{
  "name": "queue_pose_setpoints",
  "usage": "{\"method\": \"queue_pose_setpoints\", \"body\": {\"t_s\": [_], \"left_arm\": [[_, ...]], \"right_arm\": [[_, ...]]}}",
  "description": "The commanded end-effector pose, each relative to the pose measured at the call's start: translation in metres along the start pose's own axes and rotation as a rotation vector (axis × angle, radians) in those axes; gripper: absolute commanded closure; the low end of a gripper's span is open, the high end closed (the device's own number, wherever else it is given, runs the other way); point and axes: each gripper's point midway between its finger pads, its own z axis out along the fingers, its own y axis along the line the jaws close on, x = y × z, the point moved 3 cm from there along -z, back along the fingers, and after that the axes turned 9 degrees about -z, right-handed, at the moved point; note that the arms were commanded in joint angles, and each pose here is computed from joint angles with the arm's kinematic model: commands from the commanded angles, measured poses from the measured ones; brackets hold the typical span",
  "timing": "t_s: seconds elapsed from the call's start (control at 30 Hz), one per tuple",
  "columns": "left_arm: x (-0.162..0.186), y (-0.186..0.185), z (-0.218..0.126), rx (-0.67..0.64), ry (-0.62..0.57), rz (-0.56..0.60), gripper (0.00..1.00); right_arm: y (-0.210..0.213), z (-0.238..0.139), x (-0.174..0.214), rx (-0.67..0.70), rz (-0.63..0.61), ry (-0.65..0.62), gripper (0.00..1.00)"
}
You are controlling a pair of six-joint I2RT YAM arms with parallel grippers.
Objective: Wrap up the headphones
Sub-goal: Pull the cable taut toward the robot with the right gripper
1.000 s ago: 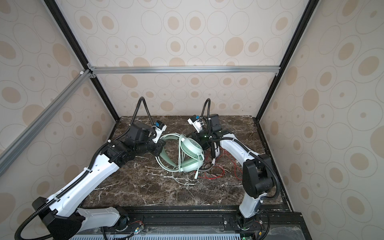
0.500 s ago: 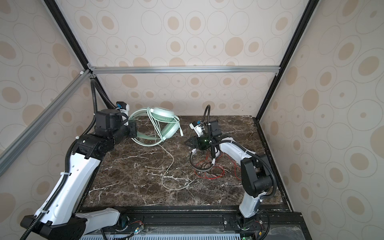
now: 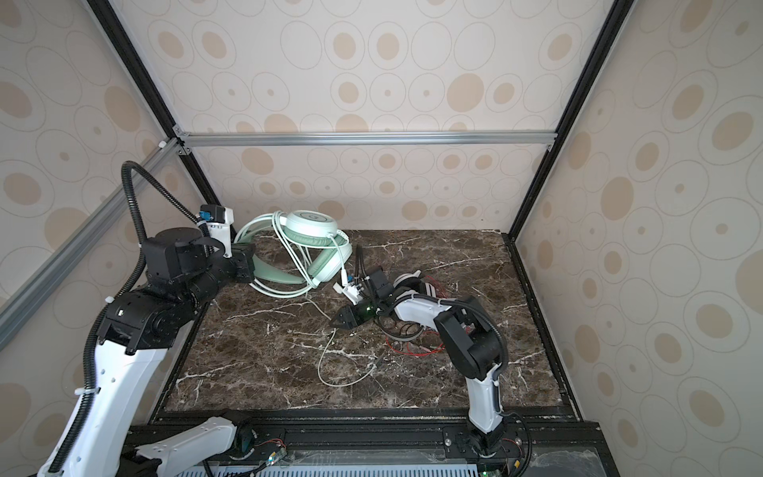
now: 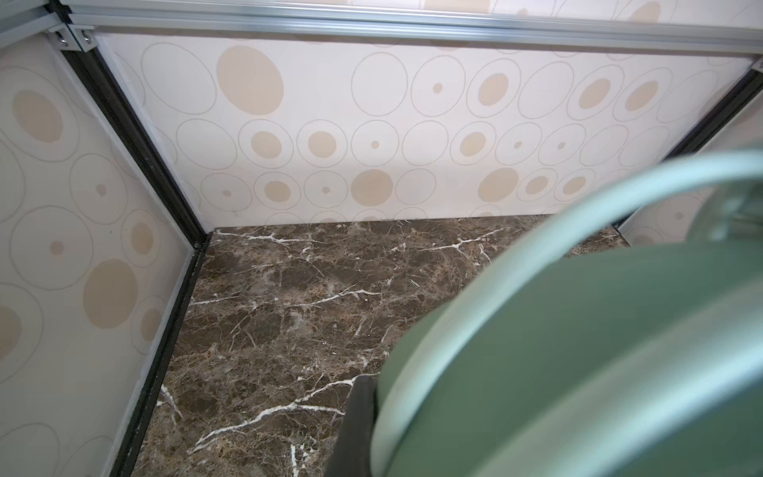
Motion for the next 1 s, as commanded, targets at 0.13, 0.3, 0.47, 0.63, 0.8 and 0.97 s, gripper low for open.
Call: {"method": "queue_pose_setpoints", "body": {"t_s": [0.13, 0.3, 0.47, 0.63, 0.8, 0.97], "left_arm": [[-0.035, -0.011, -0.020, 0.061, -0.128, -0.043, 1.00], [-0.036, -0.010, -0.021, 0.052, -0.129, -0.029, 1.00], [-0.035, -0.008, -0.021, 0.044, -0.125, -0.021, 1.00], [-0.033, -0.008, -0.020, 0.041, -0.119, -0.016, 1.00], [-0.033, -0.007, -0.019, 0.033, -0.115, -0.014, 1.00], [-0.035, -0.005, -0.017, 0.011, -0.115, -0.019, 1.00]], "right_arm": [[-0.001, 0.023, 0.000, -0.031, 0.047, -0.032, 0.52], [-0.003, 0.029, 0.003, -0.011, 0.054, -0.036, 0.52], [-0.010, 0.036, 0.007, 0.030, 0.090, -0.022, 0.53], [-0.015, 0.049, 0.012, 0.054, 0.111, -0.007, 0.57], [-0.015, 0.059, 0.017, 0.047, 0.118, -0.002, 0.64], [-0.013, 0.063, 0.019, 0.034, 0.118, -0.003, 0.78]]}}
